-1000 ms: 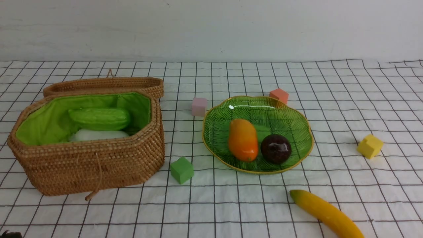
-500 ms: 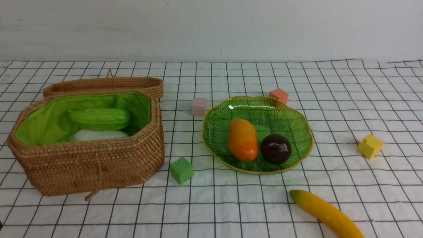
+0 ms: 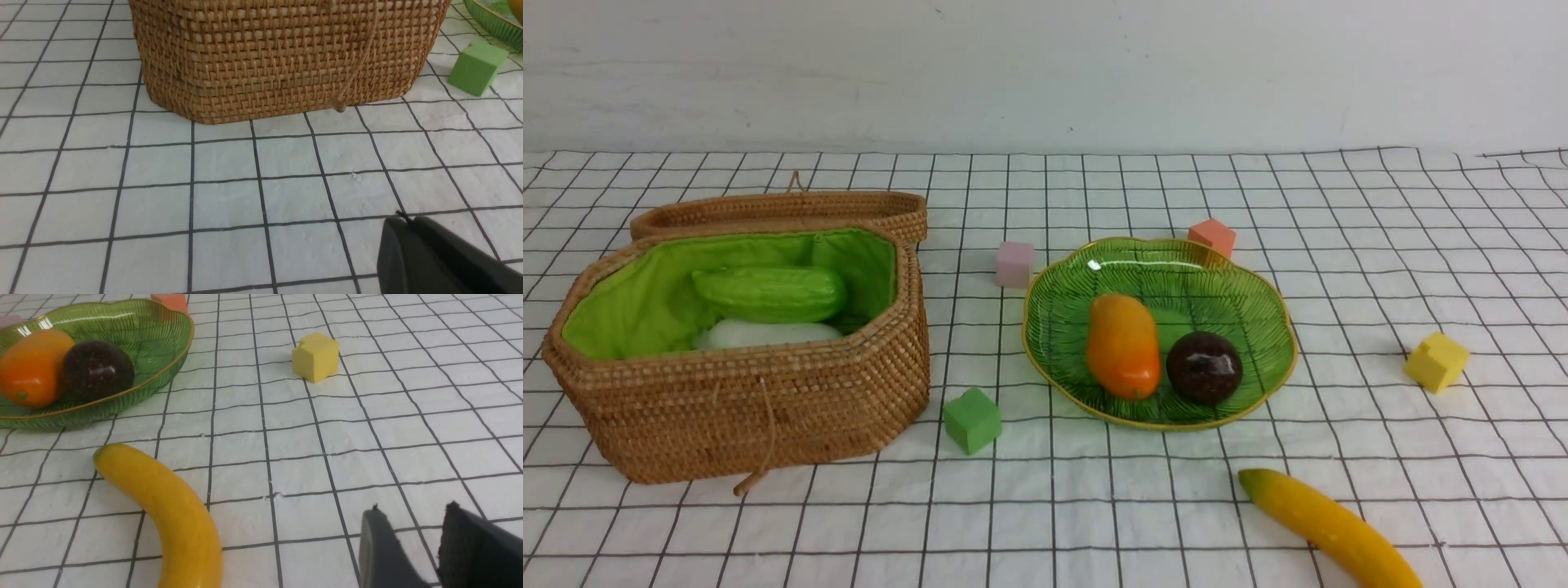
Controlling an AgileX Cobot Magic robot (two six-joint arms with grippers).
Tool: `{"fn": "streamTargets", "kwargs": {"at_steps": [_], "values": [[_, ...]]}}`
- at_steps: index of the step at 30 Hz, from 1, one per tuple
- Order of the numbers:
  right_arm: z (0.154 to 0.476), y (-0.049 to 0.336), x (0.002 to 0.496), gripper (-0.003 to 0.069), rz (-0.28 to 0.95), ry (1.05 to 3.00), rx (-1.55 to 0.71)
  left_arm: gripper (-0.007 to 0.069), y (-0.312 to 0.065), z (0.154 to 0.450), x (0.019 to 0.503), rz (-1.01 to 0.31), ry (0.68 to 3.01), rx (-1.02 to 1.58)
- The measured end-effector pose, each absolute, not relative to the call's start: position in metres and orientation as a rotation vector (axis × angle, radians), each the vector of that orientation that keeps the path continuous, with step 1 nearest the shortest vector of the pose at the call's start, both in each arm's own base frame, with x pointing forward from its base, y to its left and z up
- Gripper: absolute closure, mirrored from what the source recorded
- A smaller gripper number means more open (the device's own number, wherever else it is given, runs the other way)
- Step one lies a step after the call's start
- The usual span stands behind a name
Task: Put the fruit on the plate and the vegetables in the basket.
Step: Use the right arm to grab a banana and put it into the right plate
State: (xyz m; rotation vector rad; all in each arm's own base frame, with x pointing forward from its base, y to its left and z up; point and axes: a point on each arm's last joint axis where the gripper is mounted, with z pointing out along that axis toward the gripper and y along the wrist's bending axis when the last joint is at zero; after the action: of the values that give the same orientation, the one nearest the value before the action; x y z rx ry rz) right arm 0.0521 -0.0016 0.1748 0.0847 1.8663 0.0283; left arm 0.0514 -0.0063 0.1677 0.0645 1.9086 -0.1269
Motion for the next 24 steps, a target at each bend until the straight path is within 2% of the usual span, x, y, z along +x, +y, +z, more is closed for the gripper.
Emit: {"fn": "streamTargets", "kwargs": {"at_steps": [13,16,17,18,22,24], "values": [[0.175,-0.002,0.052,0.0421,0.012,1.859,0.074,0.0626,-0.006,0.168,0.051,-0.127,1.909,0.064],[0.182,-0.002,0.055,0.0421,0.064,1.745,0.119,0.0626,-0.006,0.168,0.051,-0.127,1.909,0.064],[0.19,-0.001,0.056,0.0421,0.16,1.668,0.091,0.0626,-0.006,0.168,0.051,-0.127,1.909,0.064],[0.196,-0.001,0.057,0.0421,0.132,1.596,0.166,0.0625,-0.006,0.168,0.051,-0.127,1.909,0.064],[0.221,-0.001,0.054,0.0421,0.186,1.31,0.167,0.0622,-0.006,0.168,0.051,-0.127,1.909,0.064],[0.231,-0.001,0.051,0.0421,0.264,1.23,0.219,0.062,-0.006,0.168,0.051,-0.127,1.909,0.064]]}}
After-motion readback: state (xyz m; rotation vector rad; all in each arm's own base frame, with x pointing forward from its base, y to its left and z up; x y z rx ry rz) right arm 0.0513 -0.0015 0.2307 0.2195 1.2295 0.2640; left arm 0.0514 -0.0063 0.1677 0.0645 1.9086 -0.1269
